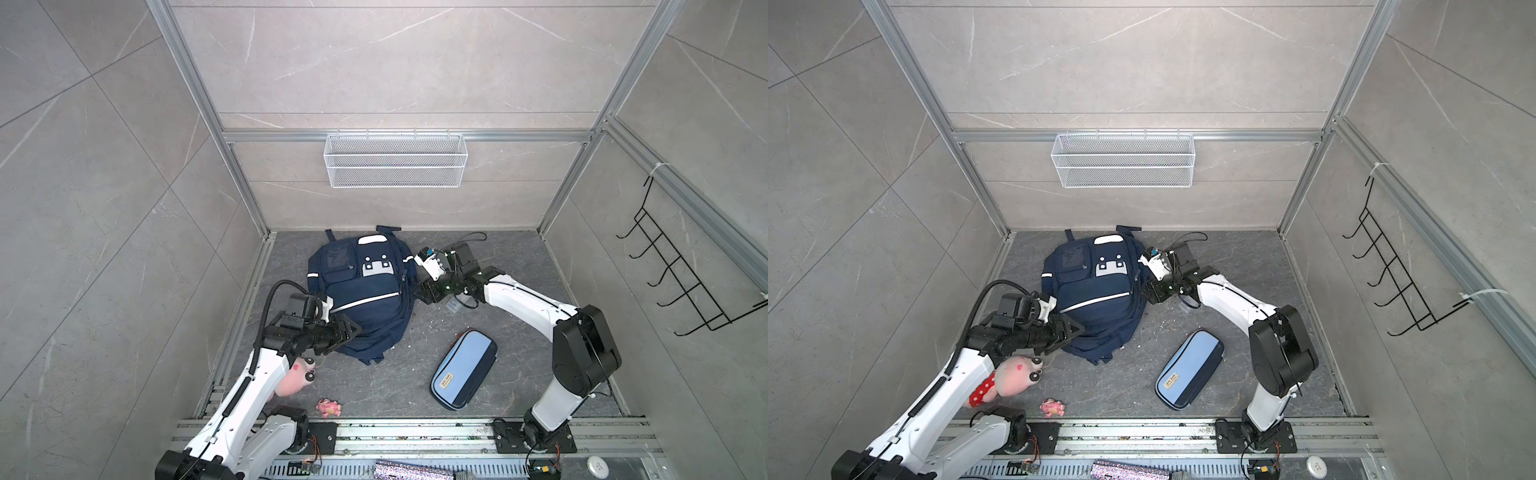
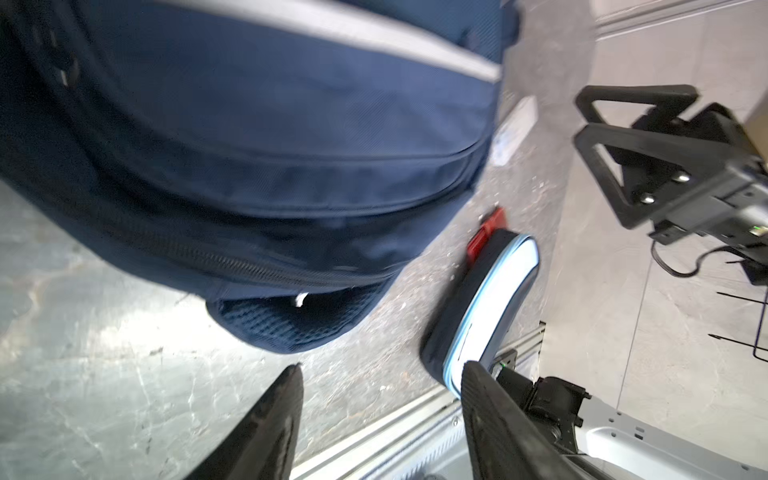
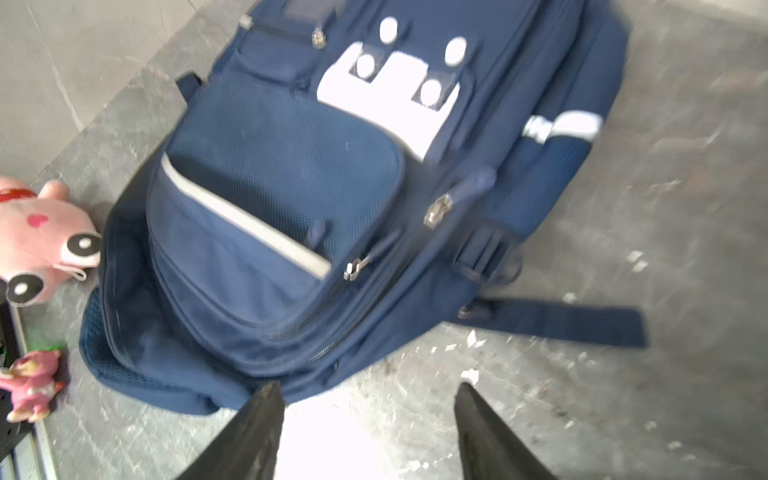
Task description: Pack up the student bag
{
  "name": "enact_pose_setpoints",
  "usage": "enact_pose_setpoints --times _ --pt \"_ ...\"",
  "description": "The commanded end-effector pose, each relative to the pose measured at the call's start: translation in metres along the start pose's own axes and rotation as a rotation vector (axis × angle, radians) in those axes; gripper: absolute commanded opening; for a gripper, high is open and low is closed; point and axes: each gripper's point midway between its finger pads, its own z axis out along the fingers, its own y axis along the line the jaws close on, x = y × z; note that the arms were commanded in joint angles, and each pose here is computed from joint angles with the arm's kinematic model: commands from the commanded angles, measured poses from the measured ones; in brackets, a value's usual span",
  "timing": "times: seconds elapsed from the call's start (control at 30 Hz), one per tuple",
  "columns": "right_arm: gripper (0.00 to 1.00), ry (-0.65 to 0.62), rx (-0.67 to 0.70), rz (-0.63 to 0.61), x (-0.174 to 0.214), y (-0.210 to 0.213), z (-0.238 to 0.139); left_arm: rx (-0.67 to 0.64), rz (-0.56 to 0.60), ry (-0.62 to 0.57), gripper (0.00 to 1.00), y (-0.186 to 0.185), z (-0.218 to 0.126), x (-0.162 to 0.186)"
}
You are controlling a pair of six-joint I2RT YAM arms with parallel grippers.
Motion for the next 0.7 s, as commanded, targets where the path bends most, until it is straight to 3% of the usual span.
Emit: enact_pose_setpoints --times 0.0,0.13,0.3,0.5,0.67 --pt "0.67 0.022 0.042 -0.086 -0.019 -0.008 0.000 -0.064 0.100 0.010 0.63 0.003 -0.011 0.001" --pt "0.65 0.110 0.018 -0.166 -0.030 -0.018 0.021 -0.028 0.126 -0.007 0.62 -0.010 -0.011 -0.010" --pt "0.65 0.267 -0.162 -0.199 -0.024 -0.024 0.050 0.049 0.113 0.036 0.62 -0.032 -0.007 -0.019" --pt "0.72 0.230 -0.201 -0.169 -0.042 -0.043 0.068 0.064 0.097 0.036 0.61 -0.045 -0.010 -0.029" --pt "0.69 0.235 -0.251 -0.150 -0.037 -0.039 0.086 0.067 0.083 0.036 0.61 -0.050 -0.011 -0.035"
